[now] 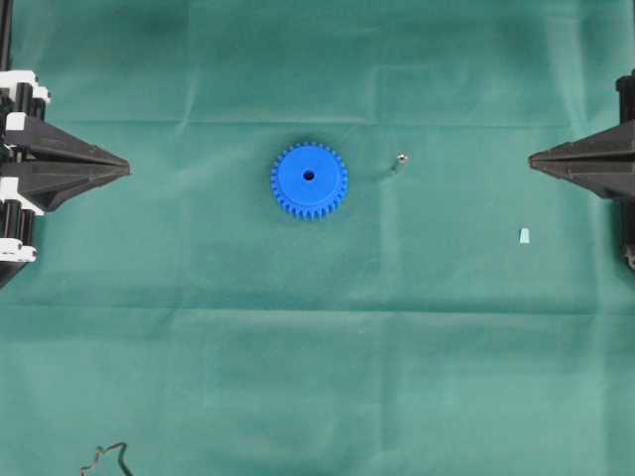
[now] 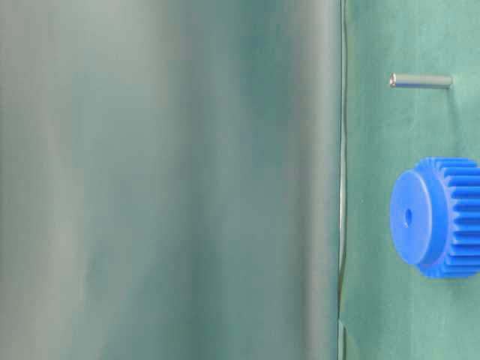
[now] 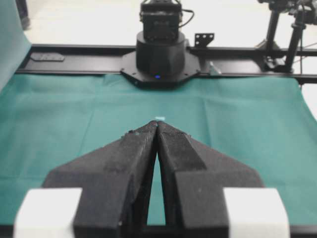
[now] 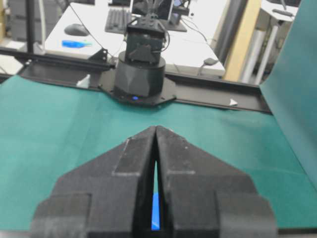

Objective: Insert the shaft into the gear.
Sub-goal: 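Move the right gripper left toward the small metal shaft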

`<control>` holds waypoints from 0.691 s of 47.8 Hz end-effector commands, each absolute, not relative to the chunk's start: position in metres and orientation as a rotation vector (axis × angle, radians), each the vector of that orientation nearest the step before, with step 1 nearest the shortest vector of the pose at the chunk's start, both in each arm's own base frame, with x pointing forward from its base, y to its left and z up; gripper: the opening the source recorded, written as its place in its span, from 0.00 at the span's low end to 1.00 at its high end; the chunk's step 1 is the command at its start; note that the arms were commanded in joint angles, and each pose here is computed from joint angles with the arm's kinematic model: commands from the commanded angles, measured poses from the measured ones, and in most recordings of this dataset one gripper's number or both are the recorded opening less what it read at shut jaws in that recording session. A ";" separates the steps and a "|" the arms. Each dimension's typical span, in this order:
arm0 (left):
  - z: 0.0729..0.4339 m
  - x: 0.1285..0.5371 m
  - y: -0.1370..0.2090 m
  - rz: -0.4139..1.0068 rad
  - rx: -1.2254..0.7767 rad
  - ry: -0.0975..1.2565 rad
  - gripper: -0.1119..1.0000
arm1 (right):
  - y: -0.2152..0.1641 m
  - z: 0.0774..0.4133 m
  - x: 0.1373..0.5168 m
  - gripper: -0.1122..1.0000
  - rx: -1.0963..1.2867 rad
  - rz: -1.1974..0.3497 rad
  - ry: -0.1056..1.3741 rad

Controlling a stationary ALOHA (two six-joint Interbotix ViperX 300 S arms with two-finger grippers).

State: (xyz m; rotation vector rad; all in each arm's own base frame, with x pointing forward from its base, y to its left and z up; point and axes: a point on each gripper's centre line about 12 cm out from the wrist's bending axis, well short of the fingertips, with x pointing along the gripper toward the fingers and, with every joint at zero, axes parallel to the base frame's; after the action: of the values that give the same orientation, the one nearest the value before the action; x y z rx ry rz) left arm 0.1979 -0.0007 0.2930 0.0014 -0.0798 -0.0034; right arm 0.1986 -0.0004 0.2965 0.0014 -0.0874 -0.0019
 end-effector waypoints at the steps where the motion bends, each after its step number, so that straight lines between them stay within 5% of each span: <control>1: 0.303 0.202 -0.001 -0.005 0.009 -0.095 0.12 | 0.000 0.301 0.201 0.13 0.011 -0.002 -0.098; 24: 0.304 0.202 -0.001 -0.007 0.007 -0.087 0.12 | -0.015 0.296 0.232 0.14 0.033 -0.067 0.073; 28: 0.304 0.202 -0.001 -0.005 0.006 -0.089 0.12 | -0.021 0.290 0.241 0.24 0.054 -0.092 0.108; 33: 0.304 0.202 -0.001 -0.007 0.006 -0.087 0.12 | -0.029 0.273 0.253 0.50 0.081 -0.127 0.174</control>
State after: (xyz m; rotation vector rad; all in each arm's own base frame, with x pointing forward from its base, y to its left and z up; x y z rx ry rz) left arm 0.1997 -0.0010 0.2937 0.0026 -0.0629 -0.0062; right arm 0.2434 -0.0233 0.2740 0.0630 0.1614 -0.1037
